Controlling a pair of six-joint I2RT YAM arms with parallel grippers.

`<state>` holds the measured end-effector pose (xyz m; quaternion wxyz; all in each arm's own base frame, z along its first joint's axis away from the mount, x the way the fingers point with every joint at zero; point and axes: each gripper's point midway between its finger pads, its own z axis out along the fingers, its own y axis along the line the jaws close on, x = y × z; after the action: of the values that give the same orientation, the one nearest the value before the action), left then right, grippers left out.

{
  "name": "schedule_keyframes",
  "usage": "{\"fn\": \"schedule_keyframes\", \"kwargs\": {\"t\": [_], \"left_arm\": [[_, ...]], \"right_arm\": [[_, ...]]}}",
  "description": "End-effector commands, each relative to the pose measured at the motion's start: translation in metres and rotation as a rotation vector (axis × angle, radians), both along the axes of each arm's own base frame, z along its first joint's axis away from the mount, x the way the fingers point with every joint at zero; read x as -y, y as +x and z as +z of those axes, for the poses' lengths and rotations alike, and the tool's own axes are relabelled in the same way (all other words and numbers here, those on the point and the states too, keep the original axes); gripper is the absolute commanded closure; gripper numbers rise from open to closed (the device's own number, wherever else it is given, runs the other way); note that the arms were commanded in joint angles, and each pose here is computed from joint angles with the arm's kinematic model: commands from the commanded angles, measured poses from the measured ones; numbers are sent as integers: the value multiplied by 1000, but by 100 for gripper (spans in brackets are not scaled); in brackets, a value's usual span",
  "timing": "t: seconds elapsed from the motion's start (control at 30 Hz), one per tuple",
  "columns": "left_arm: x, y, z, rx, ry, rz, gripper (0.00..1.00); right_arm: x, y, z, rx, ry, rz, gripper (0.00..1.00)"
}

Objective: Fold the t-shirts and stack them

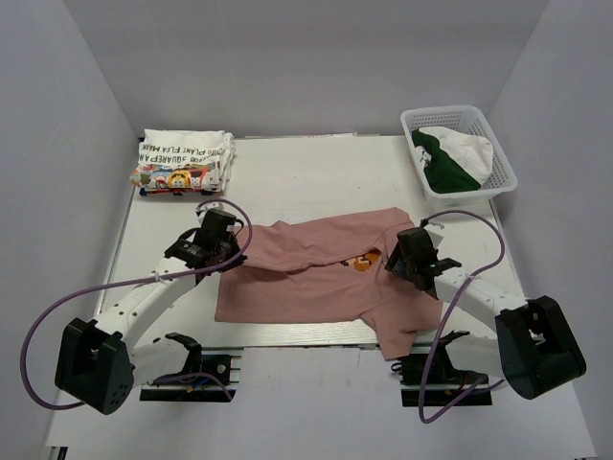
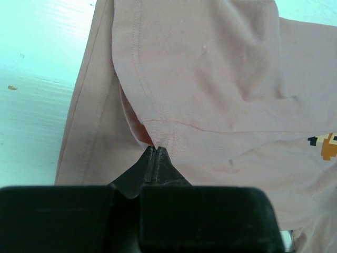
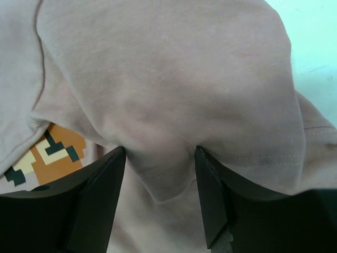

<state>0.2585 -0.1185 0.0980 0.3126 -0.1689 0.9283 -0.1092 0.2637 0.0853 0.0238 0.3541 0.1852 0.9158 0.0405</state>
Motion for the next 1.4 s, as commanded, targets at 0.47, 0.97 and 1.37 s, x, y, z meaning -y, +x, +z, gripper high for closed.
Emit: {"fn": "schedule_keyframes", "kwargs": {"t": [0.47, 0.97, 1.37], "left_arm": [[-4, 14, 13, 28, 18, 40, 100], [-25, 58, 125, 319, 46, 197, 100], [-55, -15, 307, 795, -232, 214, 100]], "right_arm": [[6, 15, 45, 75, -73, 31, 83], [14, 47, 171, 392, -111, 24, 100], [7, -27, 420, 948, -116, 387, 100]]}}
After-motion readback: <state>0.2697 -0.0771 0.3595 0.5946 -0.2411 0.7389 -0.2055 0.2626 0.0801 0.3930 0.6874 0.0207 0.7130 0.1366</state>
